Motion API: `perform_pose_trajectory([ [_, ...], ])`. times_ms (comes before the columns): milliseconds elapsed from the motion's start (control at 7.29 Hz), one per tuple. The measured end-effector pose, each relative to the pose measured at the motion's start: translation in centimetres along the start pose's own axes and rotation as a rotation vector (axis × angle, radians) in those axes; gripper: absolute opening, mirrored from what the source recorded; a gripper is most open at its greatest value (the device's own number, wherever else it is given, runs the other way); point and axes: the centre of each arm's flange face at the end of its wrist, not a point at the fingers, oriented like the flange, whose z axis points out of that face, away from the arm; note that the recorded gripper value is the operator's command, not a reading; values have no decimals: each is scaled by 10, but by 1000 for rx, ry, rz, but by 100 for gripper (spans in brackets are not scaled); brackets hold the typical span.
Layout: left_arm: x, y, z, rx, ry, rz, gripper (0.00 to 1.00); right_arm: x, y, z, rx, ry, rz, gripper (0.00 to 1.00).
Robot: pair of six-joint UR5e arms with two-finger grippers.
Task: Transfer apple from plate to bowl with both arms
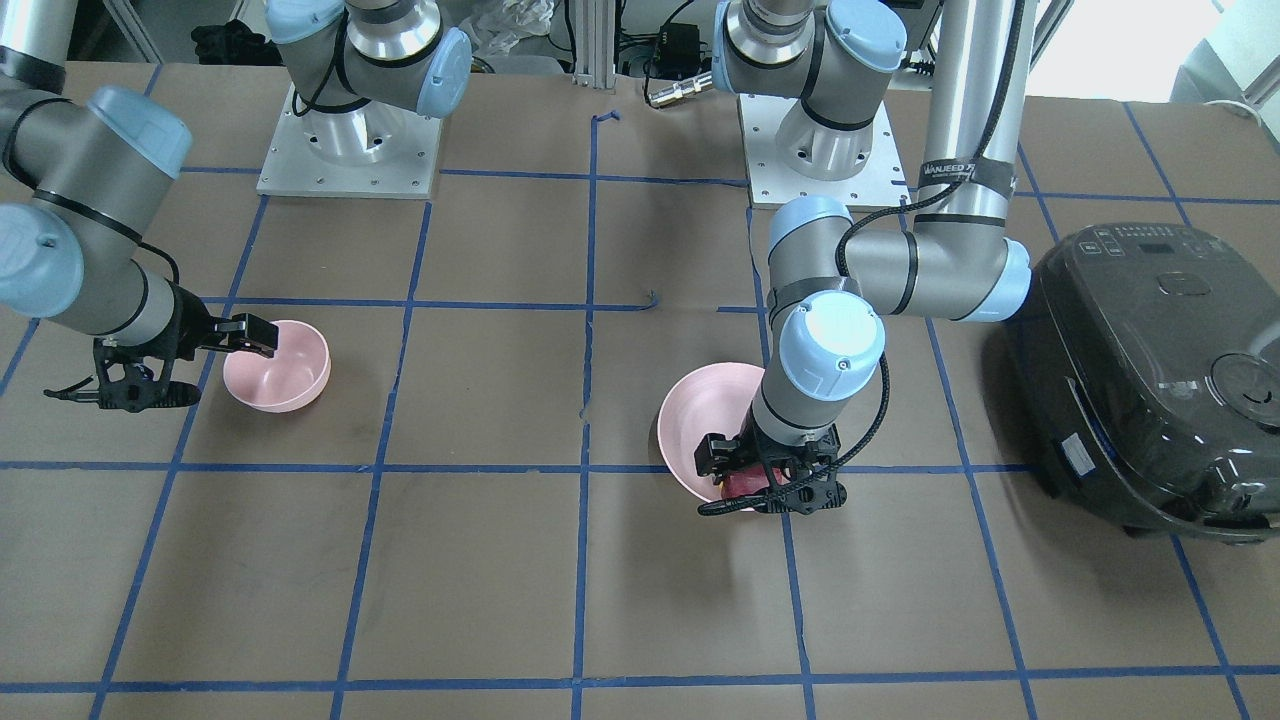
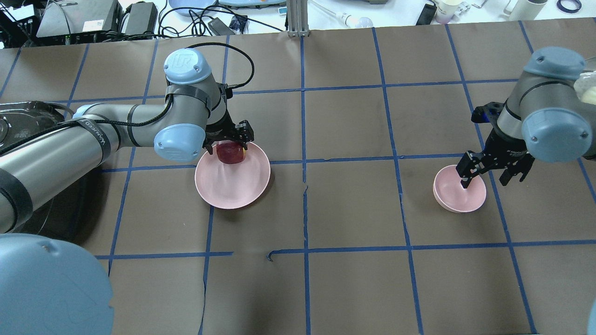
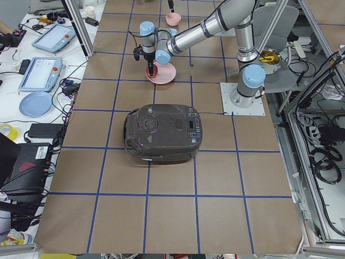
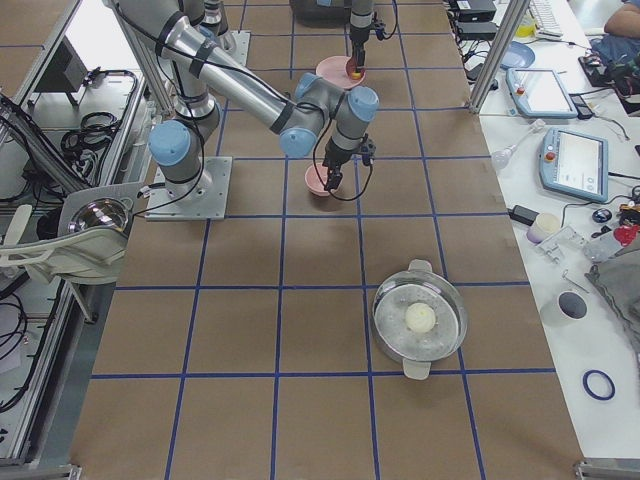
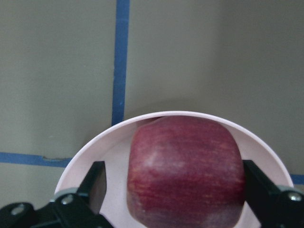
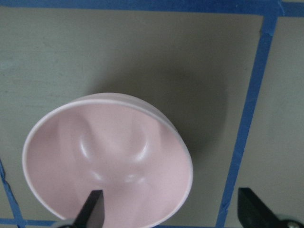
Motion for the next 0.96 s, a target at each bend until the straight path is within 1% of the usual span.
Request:
perform_pose_trajectory([
  [137, 0, 0, 1, 0, 0, 0, 57, 2, -6, 15, -15, -4, 1, 63],
  [275, 1, 0, 1, 0, 0, 2, 52, 3, -11, 26, -26, -8, 3, 28],
  [412, 1, 0, 1, -1, 0, 3, 47, 4, -13, 32, -35, -12, 7, 0],
  [549, 1, 1, -2, 6, 1, 4, 45, 4, -13, 35, -42, -14, 12, 0],
  [686, 2, 1, -13, 24, 4, 9, 45, 4, -13, 37, -47, -15, 14, 0],
  [961, 4, 4, -43, 66, 6, 23, 44, 4, -12, 36, -49, -16, 21, 0],
])
